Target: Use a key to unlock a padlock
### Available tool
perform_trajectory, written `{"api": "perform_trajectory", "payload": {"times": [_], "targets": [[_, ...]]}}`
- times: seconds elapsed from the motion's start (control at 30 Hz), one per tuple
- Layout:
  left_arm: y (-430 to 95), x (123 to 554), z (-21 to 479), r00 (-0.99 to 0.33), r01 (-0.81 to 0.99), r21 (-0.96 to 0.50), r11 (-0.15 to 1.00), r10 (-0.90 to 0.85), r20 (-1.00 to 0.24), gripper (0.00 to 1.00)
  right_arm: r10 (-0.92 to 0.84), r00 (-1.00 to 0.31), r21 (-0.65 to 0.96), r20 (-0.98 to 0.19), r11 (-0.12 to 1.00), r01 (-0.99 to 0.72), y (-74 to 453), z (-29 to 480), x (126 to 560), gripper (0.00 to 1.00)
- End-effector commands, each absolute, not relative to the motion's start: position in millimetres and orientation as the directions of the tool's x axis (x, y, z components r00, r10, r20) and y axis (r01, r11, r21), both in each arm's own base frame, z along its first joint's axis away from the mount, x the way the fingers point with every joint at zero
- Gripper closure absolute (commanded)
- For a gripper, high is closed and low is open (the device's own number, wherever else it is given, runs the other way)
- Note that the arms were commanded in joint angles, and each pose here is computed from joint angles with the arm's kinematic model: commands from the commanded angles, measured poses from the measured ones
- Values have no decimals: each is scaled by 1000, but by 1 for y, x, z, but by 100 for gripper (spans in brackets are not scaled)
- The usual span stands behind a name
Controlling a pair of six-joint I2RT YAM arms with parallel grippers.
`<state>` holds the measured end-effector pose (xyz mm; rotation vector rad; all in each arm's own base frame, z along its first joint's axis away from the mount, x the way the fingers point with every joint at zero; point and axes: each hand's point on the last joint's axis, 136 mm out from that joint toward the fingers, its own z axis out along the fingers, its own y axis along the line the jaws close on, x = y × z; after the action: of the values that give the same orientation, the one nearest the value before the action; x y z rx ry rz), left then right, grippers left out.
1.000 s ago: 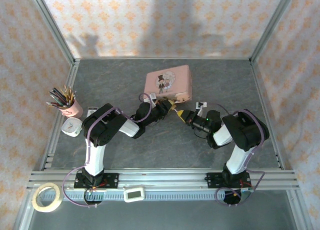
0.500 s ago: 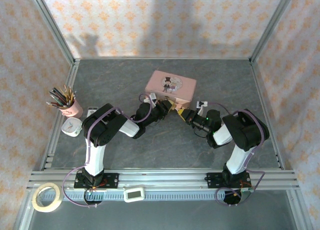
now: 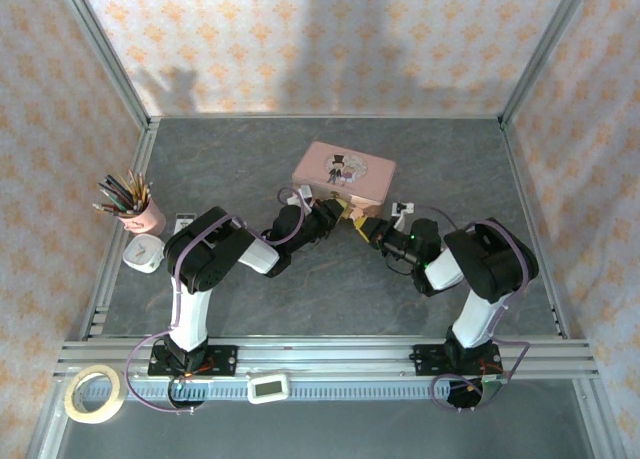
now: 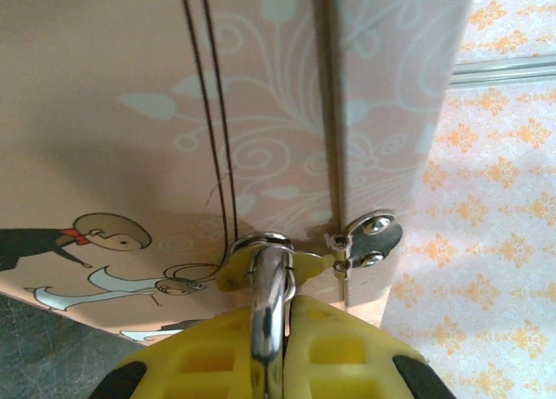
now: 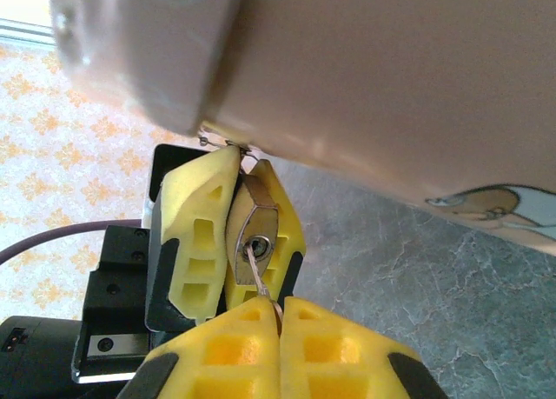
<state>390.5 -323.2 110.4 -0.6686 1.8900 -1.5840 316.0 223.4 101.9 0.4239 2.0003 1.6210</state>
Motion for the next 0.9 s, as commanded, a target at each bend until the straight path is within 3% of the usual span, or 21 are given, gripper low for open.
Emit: {"api": "perform_trajectory", "payload": {"times": [0.0,0.37,0.87], "targets": [[-354,371,150,-771,113,-988,102,-618,-152,100,507,-810,952,-294,229,-202,238,133,323,100],[-355,353,137,-800,134,-972,195,-557,-222,100,479,-787,901,-388,376,-216,231,135,334,100],[-362,351,142,-820,150,-977,150,-533,-207,100,567,-764,934,-308,333,-130,219,130,340,100]]}}
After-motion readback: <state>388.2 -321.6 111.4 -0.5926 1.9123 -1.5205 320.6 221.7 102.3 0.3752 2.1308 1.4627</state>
